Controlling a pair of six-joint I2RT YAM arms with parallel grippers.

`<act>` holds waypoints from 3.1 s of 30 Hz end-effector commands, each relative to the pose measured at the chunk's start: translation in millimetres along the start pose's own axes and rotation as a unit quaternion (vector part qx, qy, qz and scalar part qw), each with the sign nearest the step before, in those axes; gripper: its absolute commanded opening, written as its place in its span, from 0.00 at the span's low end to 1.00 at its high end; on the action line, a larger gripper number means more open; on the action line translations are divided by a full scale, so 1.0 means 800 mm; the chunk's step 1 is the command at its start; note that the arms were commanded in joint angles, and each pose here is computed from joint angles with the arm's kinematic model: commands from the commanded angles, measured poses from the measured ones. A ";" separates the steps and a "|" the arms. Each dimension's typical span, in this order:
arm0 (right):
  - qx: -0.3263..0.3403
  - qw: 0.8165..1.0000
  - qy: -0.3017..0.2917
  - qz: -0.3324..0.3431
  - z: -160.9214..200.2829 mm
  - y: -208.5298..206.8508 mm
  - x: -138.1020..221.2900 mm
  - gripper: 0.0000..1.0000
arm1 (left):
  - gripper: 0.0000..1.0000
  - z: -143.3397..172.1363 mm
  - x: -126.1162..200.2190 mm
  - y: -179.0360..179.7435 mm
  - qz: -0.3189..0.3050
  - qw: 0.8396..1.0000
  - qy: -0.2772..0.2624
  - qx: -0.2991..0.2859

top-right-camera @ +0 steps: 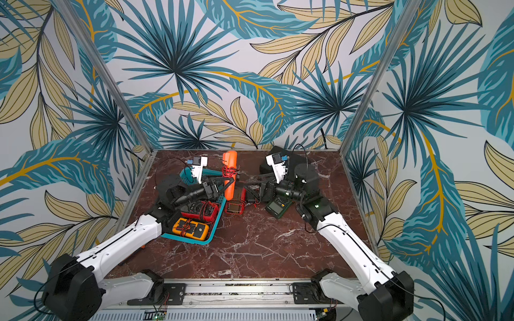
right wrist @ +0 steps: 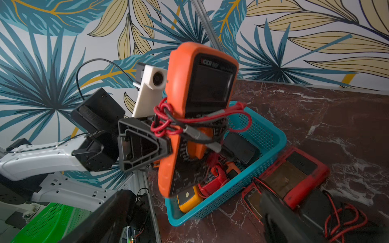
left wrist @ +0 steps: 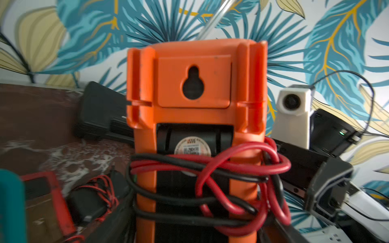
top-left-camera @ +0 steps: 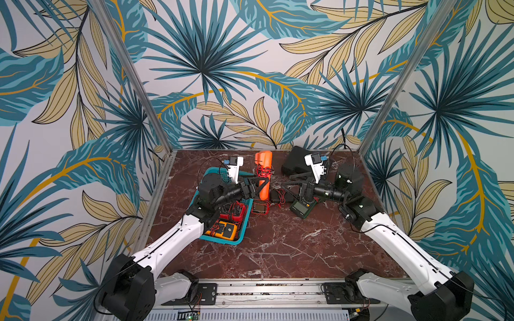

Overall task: Put the multimeter into the basket
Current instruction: Place the multimeter in the basket, then pick up the multimeter from the center of the board.

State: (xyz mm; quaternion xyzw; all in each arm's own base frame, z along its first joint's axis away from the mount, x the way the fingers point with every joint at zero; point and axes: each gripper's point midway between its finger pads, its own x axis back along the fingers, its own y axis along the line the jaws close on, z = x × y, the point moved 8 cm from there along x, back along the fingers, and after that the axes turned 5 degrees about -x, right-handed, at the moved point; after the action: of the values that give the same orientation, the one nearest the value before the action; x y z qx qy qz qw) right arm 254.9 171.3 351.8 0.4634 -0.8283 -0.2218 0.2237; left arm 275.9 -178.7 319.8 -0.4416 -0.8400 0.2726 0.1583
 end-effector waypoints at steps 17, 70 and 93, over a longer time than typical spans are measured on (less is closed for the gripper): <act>-0.032 0.907 -0.081 0.412 0.009 -0.031 0.118 1.00 | 0.00 -0.091 0.043 0.086 -0.150 0.821 0.300 -0.462; -0.116 0.815 0.004 0.567 0.068 -0.108 0.103 1.00 | 1.00 -0.079 0.021 0.163 -0.063 0.685 0.415 -0.596; -0.222 0.732 0.112 0.634 0.124 -0.259 -0.044 1.00 | 1.00 -0.023 0.097 -0.035 -0.226 0.919 -0.008 -0.321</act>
State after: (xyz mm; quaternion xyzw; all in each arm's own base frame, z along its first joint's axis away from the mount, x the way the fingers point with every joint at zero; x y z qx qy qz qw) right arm 342.8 114.4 147.8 -0.2037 -0.8256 -0.1322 0.5093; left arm 224.2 -122.3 359.7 -0.3228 -0.9383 -0.1134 0.0502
